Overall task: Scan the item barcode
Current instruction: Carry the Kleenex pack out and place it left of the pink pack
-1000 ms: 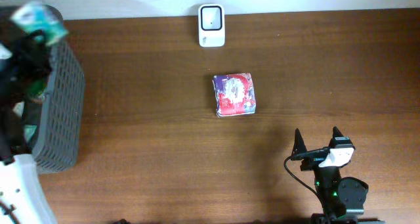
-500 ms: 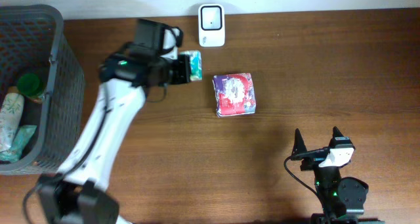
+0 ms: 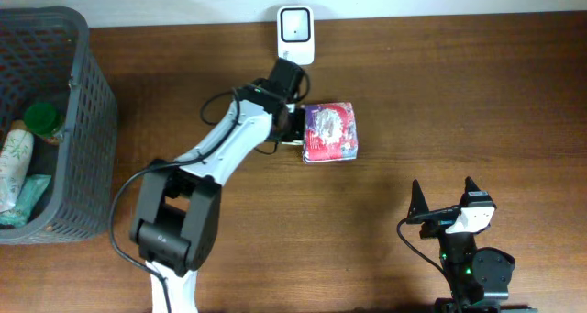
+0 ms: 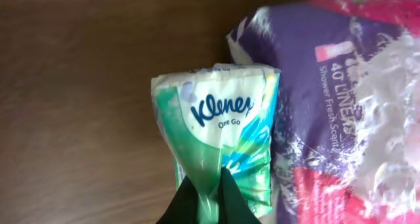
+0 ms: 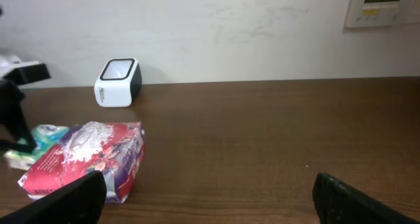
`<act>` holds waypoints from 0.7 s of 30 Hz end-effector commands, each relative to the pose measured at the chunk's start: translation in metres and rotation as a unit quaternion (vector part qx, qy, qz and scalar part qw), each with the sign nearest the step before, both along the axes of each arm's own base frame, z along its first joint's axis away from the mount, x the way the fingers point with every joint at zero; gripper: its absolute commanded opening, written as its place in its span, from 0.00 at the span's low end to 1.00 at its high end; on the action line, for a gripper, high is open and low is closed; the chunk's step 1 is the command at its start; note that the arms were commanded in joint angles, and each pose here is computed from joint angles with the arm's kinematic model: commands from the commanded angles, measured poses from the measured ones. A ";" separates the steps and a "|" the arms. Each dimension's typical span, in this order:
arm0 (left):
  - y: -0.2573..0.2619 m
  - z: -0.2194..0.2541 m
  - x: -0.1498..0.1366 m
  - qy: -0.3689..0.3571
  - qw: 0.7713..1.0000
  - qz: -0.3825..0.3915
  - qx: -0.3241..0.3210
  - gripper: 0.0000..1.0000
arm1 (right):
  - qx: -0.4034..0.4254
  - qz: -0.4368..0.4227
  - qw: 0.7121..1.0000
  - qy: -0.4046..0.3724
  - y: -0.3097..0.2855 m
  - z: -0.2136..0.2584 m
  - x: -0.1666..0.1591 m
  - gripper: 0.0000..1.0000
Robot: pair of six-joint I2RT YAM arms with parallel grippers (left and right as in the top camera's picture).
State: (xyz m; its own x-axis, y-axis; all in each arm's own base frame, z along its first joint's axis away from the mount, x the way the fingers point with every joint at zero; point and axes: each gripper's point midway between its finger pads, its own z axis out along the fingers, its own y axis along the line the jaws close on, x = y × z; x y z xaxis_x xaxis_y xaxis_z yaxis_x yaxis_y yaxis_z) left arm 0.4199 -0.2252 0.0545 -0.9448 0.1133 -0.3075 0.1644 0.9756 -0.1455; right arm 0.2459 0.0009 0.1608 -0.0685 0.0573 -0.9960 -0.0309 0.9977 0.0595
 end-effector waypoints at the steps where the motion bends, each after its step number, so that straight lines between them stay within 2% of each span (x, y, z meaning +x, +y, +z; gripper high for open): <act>1: -0.024 -0.010 -0.001 -0.009 1.000 -0.016 -0.004 0.04 | 0.002 -0.007 1.000 0.002 -0.003 -0.003 0.000 0.99; 6: -0.013 -0.009 0.007 -0.019 1.000 -0.003 0.007 0.00 | 0.002 -0.007 1.000 0.002 -0.003 -0.003 0.000 0.99; 9: -0.003 -0.015 -0.004 0.011 1.000 0.001 0.018 0.00 | 0.002 -0.007 1.000 0.002 -0.003 -0.003 0.000 0.99; 14: -0.040 -0.012 -0.031 0.067 0.995 -0.041 -0.068 0.00 | 0.002 -0.007 1.000 0.002 -0.003 -0.003 0.000 0.99; 21: -0.044 -0.011 -0.035 0.086 0.993 -0.011 -0.084 0.00 | 0.002 -0.007 1.000 0.002 -0.003 -0.003 0.000 0.98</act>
